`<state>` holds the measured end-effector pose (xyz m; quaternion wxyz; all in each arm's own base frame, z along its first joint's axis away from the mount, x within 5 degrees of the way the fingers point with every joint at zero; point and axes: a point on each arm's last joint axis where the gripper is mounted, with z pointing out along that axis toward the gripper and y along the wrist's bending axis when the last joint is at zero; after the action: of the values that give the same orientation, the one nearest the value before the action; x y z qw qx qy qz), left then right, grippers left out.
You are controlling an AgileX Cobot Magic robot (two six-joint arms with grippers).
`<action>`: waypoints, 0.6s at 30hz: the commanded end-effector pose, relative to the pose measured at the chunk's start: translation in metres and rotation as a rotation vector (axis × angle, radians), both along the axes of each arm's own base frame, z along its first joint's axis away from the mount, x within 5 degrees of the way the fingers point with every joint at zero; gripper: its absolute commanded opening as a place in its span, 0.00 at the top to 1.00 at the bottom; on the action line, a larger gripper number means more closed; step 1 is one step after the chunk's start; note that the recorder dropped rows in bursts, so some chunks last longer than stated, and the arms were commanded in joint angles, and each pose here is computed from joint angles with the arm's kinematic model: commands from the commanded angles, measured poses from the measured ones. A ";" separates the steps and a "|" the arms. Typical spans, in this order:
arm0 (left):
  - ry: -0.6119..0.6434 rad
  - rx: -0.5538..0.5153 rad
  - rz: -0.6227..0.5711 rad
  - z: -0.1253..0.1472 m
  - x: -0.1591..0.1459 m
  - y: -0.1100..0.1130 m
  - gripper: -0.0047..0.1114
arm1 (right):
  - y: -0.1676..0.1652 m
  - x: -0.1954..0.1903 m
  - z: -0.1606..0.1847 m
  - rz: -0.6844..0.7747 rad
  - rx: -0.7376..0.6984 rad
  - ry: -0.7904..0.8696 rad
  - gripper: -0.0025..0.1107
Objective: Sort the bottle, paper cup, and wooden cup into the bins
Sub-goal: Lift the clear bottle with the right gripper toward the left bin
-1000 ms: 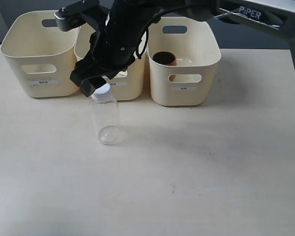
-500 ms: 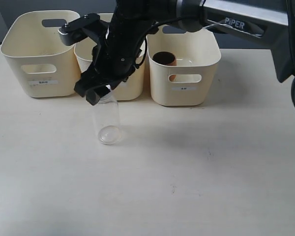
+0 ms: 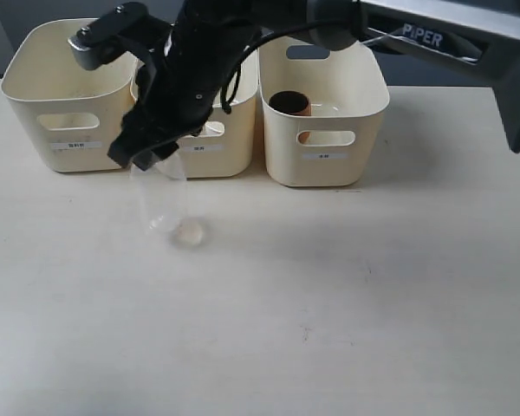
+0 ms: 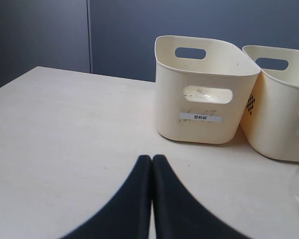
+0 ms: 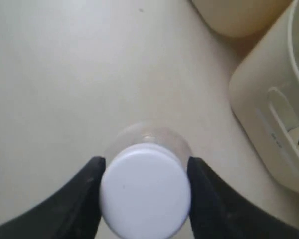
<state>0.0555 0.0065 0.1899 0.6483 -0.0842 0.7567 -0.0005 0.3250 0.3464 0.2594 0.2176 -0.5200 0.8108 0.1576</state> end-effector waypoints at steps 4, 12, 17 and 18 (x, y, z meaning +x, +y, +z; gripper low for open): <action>-0.016 0.001 -0.003 0.002 0.000 0.000 0.96 | 0.021 -0.011 0.047 0.020 0.195 -0.282 0.95; -0.016 0.001 -0.003 0.002 0.000 0.000 0.96 | 0.035 -0.005 0.089 -0.019 0.399 -0.491 0.95; -0.016 0.001 -0.003 0.002 0.000 0.000 0.96 | 0.039 0.014 0.093 -0.077 0.451 -0.545 0.98; -0.016 0.001 -0.003 0.002 0.000 0.000 0.96 | 0.041 0.017 0.089 -0.083 0.447 -0.543 0.98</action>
<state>0.0555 0.0065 0.1899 0.6483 -0.0842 0.7567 -0.0005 0.3284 0.3860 0.3542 0.5290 -0.4616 0.6868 0.1880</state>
